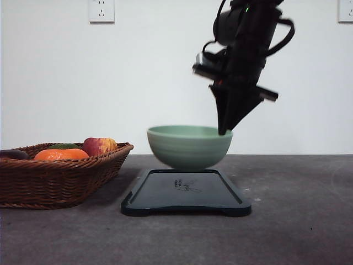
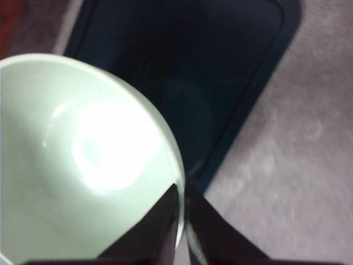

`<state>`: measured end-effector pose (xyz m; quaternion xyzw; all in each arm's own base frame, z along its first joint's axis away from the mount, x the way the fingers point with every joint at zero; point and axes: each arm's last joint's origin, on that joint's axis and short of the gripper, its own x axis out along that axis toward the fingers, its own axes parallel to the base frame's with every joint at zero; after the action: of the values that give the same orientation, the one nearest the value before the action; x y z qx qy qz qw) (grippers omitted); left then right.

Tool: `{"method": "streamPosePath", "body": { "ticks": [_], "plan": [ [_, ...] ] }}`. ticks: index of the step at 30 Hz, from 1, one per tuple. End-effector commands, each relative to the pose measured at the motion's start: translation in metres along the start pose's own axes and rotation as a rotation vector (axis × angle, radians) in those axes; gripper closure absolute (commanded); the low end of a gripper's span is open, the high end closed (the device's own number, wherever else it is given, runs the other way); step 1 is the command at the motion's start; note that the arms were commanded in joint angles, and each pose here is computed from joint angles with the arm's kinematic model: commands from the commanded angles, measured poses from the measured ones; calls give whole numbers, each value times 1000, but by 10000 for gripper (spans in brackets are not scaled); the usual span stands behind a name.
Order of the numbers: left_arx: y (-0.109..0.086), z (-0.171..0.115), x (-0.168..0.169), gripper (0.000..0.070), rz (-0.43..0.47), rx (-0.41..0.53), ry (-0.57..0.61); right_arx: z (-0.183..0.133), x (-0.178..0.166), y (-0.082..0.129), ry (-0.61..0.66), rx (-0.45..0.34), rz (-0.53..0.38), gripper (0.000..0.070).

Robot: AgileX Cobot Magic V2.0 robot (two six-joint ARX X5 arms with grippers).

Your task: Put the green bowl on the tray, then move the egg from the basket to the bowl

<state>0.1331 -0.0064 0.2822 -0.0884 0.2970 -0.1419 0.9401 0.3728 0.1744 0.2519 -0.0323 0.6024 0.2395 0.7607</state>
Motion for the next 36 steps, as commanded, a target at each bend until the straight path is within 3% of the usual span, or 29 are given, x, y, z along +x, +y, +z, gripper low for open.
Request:
{"method": "streamPosePath", "body": {
  "ticks": [1,14,19,25,31,36],
  "plan": [
    [-2,6,-3,355,-8,13,-26,7,9,2,-11,12,4,700],
    [-2,6,-3,355,-7,11,-24,14,35,-2,-8,14,-22,686],
    [-2,6,-3,355,-7,11,-23,13,35,-1,0,15,-18,476],
    [-2,5,-3,355,-7,1,-19,12,28,4,-3,2,37,472],
    [-2,5,-3,355,-7,-17,-18,9,13,16,-52,-39,-84,472],
    [-2,5,-3,354,-7,-17,-18,2,1,28,-146,-79,-92,472]
  ]
}}
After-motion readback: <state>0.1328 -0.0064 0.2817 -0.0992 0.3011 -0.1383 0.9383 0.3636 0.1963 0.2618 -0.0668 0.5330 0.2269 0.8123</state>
